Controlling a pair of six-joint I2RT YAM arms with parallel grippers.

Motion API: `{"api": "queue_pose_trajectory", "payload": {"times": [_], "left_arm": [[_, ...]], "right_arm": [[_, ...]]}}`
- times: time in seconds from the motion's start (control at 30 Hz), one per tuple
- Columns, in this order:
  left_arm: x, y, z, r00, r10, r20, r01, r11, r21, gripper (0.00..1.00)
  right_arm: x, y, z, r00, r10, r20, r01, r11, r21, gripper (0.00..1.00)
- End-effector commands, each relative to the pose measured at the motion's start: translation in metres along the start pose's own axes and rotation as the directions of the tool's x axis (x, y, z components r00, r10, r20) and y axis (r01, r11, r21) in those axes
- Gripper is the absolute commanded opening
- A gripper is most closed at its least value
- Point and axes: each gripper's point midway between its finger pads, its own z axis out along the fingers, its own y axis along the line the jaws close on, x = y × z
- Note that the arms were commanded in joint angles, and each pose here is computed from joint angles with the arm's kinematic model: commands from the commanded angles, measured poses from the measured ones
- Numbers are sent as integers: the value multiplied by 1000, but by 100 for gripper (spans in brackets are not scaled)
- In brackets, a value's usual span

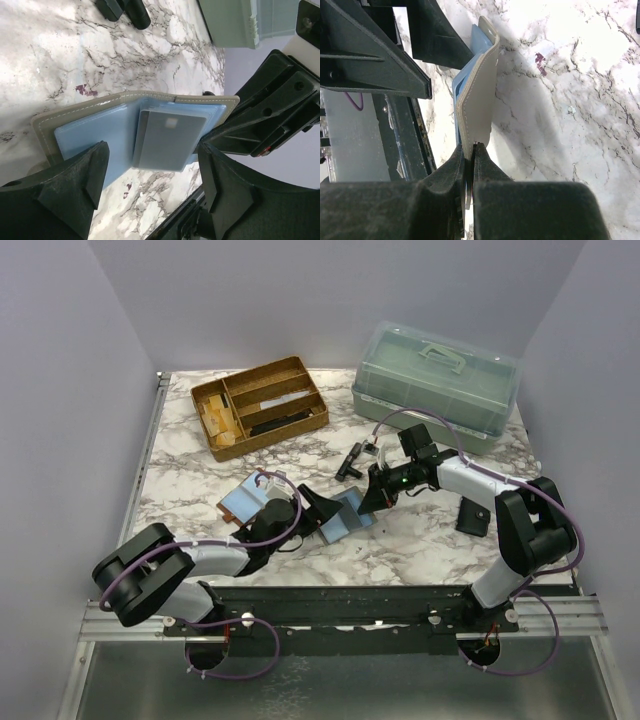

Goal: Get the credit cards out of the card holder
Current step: Remove the credit card from the card holder.

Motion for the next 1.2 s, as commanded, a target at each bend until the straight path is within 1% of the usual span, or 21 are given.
{"api": "queue_pose_trajectory", "payload": {"times": [0.0,0.1,0.27,0.37,0.43,0.53,0.63,0.73,0.77,0.97,1.07,1.17], "left_arm": [[-1,5,-8,1000,-12,1,12,1000,0,77],[1,4,-8,1000,-18,-9,18,1000,7,78],[7,-23,-4,998,26,-65,-20,995,98,81],[7,-33,2,997,32,-72,-24,993,113,85],[7,-29,7,998,15,-68,-9,997,83,88],[9,-19,13,998,-4,-66,5,1000,20,88],[11,-2,19,997,-24,-67,16,994,-110,88],[10,13,20,999,-8,-52,-6,965,-262,88],[9,14,21,999,-2,-43,-11,957,-289,87],[8,10,23,999,17,-32,-26,949,-315,85],[8,11,25,999,26,-34,-37,937,-346,80],[9,12,24,999,34,-38,-46,929,-368,79]], "right_arm": [[-1,-1,-1,1000,-15,6,15,1000,22,0],[-1,-4,-1,1000,-15,3,15,999,36,0],[-1,-6,0,1000,-13,4,13,999,42,0],[0,-6,0,1000,-9,3,9,999,42,0],[0,-6,1,1000,-8,3,8,999,42,0],[0,-6,1,1000,-9,3,9,999,42,0],[1,-7,1,1000,-5,2,5,999,42,0],[0,-7,1,1000,-4,0,4,999,40,0],[1,-7,2,1000,-3,-1,3,999,39,0],[1,-8,1,1000,-1,-2,1,999,42,0],[1,-8,1,1000,-3,-1,3,999,43,0],[1,-8,1,1000,-3,-1,4,999,44,0]]}}
